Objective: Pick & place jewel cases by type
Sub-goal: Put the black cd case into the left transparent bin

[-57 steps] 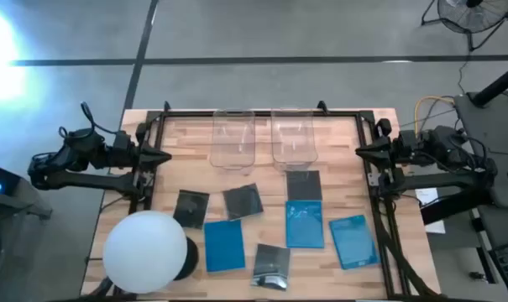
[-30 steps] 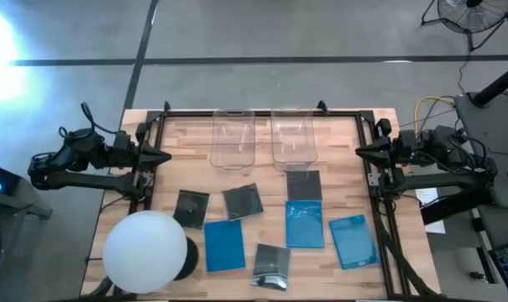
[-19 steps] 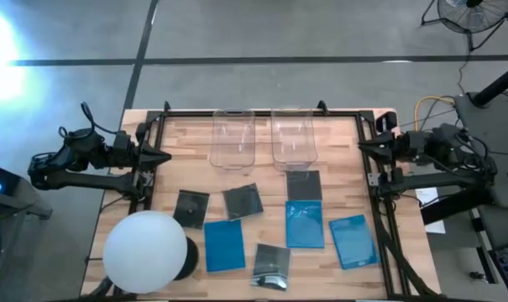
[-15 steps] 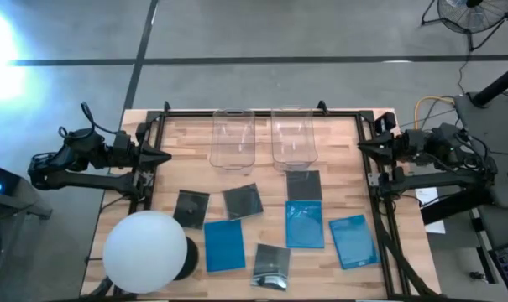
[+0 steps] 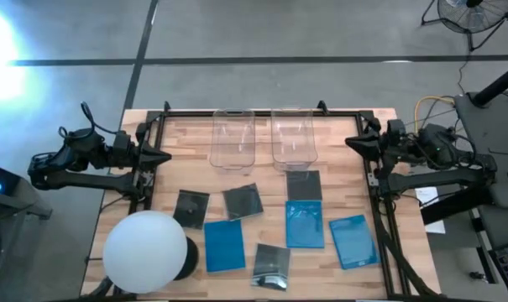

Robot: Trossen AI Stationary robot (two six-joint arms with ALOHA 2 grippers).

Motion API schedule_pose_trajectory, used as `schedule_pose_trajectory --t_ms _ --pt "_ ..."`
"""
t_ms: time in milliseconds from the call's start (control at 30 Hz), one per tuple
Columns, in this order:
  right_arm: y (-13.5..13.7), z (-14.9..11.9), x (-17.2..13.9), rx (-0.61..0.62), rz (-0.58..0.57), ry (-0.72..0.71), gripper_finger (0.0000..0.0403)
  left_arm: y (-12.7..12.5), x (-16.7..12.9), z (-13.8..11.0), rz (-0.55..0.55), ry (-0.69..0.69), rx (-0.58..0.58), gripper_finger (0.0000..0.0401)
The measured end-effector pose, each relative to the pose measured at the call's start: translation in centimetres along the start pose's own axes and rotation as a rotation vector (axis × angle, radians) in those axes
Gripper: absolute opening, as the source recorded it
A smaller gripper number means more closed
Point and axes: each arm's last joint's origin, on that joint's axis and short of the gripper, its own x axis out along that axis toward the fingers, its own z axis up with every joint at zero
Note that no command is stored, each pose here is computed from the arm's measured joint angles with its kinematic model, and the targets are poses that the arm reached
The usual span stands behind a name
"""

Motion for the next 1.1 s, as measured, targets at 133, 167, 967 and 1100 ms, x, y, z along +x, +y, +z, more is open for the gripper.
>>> schedule_pose_trajectory --t_ms 133,167,967,1100 --pt "-0.1 -0.7 0.8 0.057 -0.02 0.064 0.0029 0.1 0.0 0.1 0.04 -0.014 0.013 0.0" --pt "-0.2 -0.8 1.1 0.085 -0.036 0.071 0.0029 0.1 0.1 0.3 0.039 -0.028 -0.005 0.0" --pt "-2.6 -11.8 13.2 0.746 -0.461 0.539 0.0029 0.4 2.0 2.6 0.131 -0.311 -0.559 0.0" --pt "-2.4 -14.3 13.6 0.797 -0.557 0.64 0.0029 0.5 2.3 2.6 0.173 -0.315 -0.569 0.0"
